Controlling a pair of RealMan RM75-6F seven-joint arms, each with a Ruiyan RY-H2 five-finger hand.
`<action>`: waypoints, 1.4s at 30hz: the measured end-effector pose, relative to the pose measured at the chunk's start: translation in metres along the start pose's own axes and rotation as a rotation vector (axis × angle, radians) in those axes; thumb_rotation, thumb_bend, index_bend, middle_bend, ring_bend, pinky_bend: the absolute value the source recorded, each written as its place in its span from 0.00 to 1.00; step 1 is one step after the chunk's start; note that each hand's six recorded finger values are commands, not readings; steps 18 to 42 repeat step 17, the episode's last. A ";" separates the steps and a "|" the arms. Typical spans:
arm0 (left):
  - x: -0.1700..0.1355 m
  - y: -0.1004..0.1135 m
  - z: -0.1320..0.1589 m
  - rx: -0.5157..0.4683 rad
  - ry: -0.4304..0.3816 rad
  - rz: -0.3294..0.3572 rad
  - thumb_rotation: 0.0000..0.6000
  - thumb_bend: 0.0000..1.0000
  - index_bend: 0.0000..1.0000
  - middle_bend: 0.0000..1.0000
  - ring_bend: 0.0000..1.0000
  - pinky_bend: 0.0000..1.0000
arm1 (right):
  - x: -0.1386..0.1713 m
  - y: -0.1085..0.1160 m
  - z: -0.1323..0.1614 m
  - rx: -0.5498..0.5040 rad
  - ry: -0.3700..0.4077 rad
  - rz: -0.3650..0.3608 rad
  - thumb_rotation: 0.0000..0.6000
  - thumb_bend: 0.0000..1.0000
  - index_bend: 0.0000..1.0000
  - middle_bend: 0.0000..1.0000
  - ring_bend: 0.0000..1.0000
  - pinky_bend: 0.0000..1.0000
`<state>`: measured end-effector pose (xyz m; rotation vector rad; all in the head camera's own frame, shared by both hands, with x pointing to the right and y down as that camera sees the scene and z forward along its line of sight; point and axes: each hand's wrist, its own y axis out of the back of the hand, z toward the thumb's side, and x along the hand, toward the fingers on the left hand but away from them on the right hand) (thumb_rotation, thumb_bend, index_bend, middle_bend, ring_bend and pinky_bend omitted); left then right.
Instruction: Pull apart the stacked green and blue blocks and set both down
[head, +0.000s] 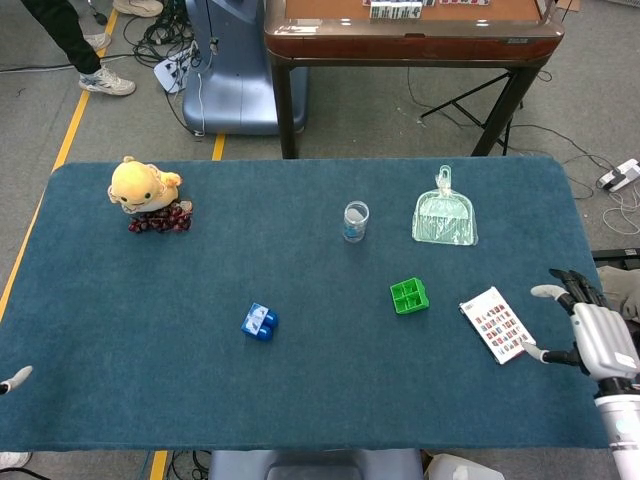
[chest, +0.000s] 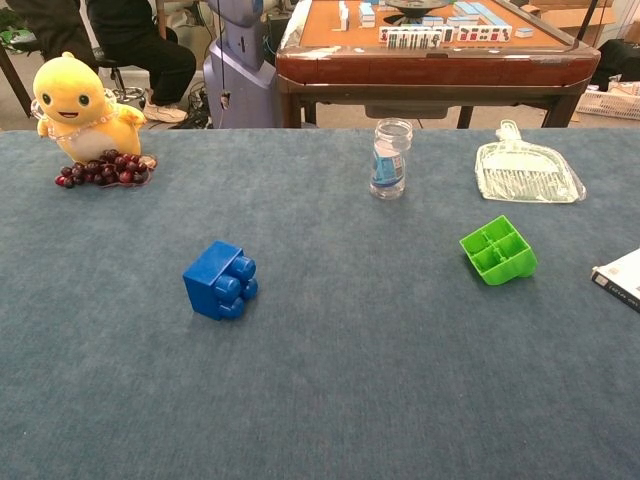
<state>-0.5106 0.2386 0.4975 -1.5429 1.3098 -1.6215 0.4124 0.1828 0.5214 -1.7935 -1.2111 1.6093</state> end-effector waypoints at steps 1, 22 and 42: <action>-0.002 -0.003 -0.002 0.008 0.004 0.000 1.00 0.05 0.12 0.17 0.15 0.31 | 0.004 0.001 -0.004 -0.004 -0.005 -0.011 1.00 0.04 0.30 0.11 0.00 0.09; -0.009 -0.020 0.003 0.040 -0.017 -0.002 1.00 0.05 0.13 0.17 0.15 0.33 | 0.025 0.003 -0.026 -0.034 -0.032 -0.023 1.00 0.04 0.30 0.11 0.00 0.09; -0.009 -0.020 0.003 0.040 -0.017 -0.002 1.00 0.05 0.13 0.17 0.15 0.33 | 0.025 0.003 -0.026 -0.034 -0.032 -0.023 1.00 0.04 0.30 0.11 0.00 0.09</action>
